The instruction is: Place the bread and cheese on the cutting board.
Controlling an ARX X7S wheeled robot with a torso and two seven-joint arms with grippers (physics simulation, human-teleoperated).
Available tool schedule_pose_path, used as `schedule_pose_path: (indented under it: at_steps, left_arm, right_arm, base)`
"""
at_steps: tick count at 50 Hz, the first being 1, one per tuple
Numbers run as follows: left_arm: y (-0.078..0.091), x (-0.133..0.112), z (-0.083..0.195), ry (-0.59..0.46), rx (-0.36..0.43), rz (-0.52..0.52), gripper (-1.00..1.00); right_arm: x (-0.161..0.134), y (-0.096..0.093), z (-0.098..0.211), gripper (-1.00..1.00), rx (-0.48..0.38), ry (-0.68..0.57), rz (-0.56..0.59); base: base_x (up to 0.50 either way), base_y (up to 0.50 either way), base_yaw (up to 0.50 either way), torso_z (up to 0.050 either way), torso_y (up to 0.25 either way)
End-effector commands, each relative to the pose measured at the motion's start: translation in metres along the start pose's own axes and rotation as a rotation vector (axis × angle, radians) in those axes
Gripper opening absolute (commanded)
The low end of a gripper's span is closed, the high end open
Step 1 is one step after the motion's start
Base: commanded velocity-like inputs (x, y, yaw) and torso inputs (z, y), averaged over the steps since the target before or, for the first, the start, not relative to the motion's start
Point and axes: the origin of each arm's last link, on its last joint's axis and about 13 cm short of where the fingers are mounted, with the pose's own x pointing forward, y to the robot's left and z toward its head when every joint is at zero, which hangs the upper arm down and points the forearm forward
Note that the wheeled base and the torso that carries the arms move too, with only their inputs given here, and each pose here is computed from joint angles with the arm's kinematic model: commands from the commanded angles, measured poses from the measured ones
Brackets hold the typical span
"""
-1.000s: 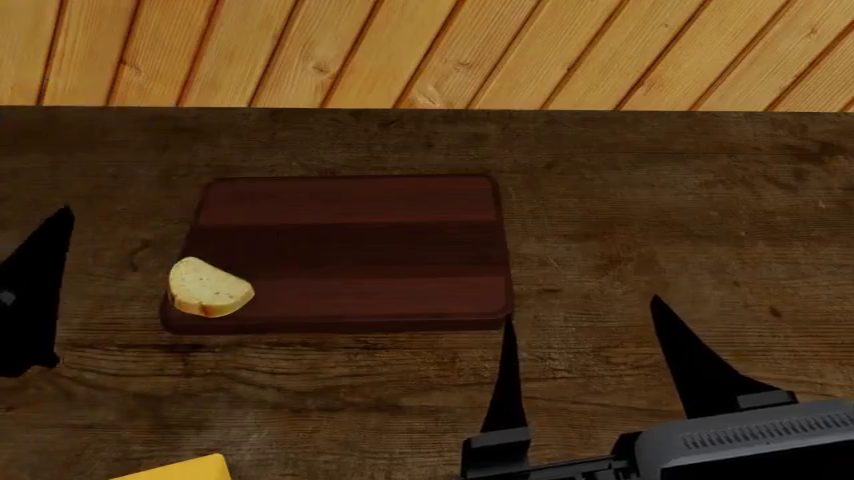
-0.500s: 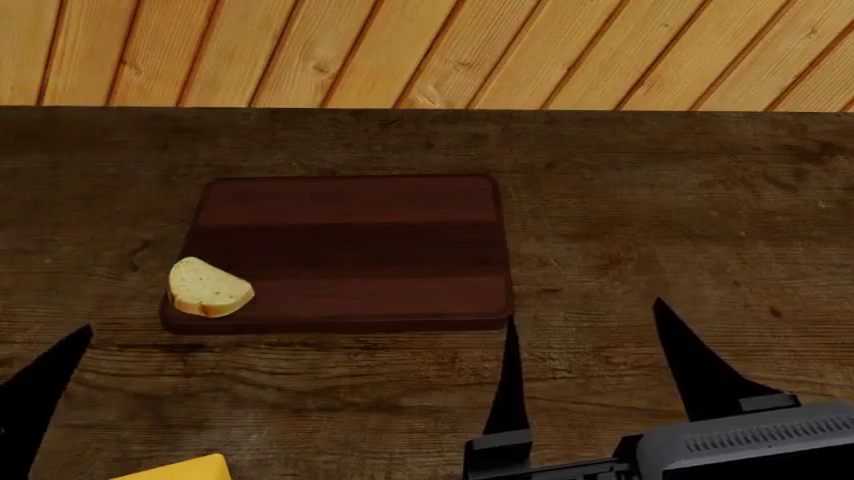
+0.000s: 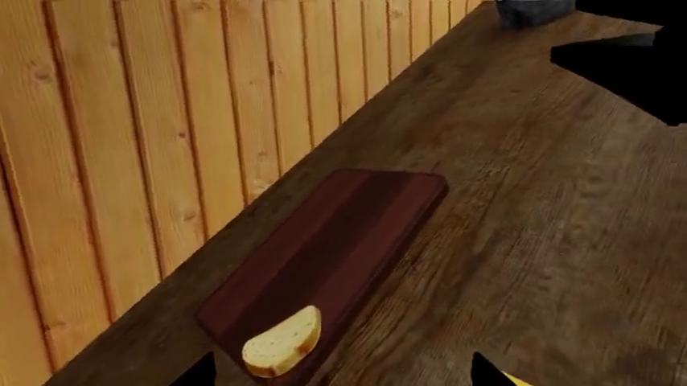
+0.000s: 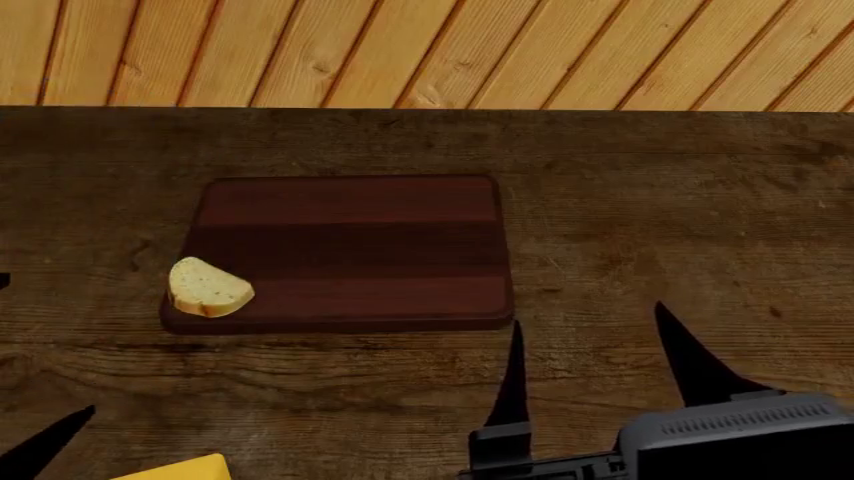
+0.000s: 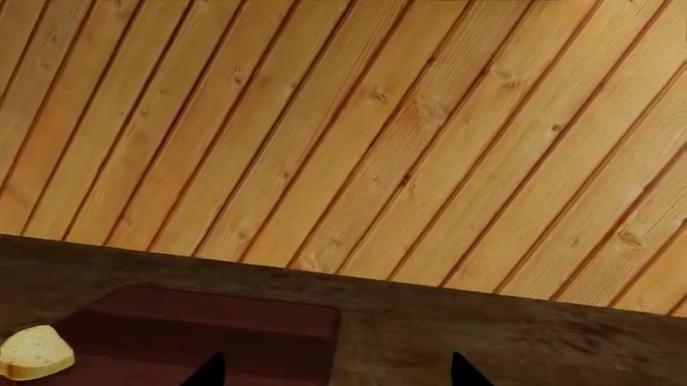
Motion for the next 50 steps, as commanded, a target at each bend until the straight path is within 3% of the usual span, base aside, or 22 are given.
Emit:
schedule_pose_path:
  at_steps: [1, 9, 19, 33, 50]
  left_arm:
    - [-0.007, -0.006, 0.004, 0.098, 0.093, -0.103, 1.0]
    - [-0.014, -0.007, 0.012, 0.136, 0.138, -0.184, 1.0]
    - [-0.017, 0.008, 0.002, 0.166, 0.127, -0.259, 1.0]
    - [-0.021, 0.021, -0.025, 0.181, 0.051, -0.272, 1.0]
    - [-0.025, 0.031, -0.049, 0.211, 0.027, -0.275, 1.0]
  right_arm:
    - [0.001, -0.001, -0.003, 1.0, -0.022, 0.016, -0.016]
    - [0.004, 0.001, -0.009, 1.0, -0.026, 0.033, -0.006]
    - [0.005, 0.0, -0.007, 1.0, -0.035, 0.026, -0.021]
    - [0.006, 0.002, -0.01, 1.0, -0.032, 0.038, -0.008]
    - [0.01, 0.005, -0.015, 1.0, -0.036, 0.057, 0.009]
  base:
    - [0.0, 0.0, 0.0, 0.0, 0.0]
    - [0.0, 0.0, 0.0, 0.0, 0.0]
    - [0.0, 0.0, 0.0, 0.0, 0.0]
    - [0.0, 0.0, 0.0, 0.0, 0.0]
    - [0.0, 0.0, 0.0, 0.0, 0.0]
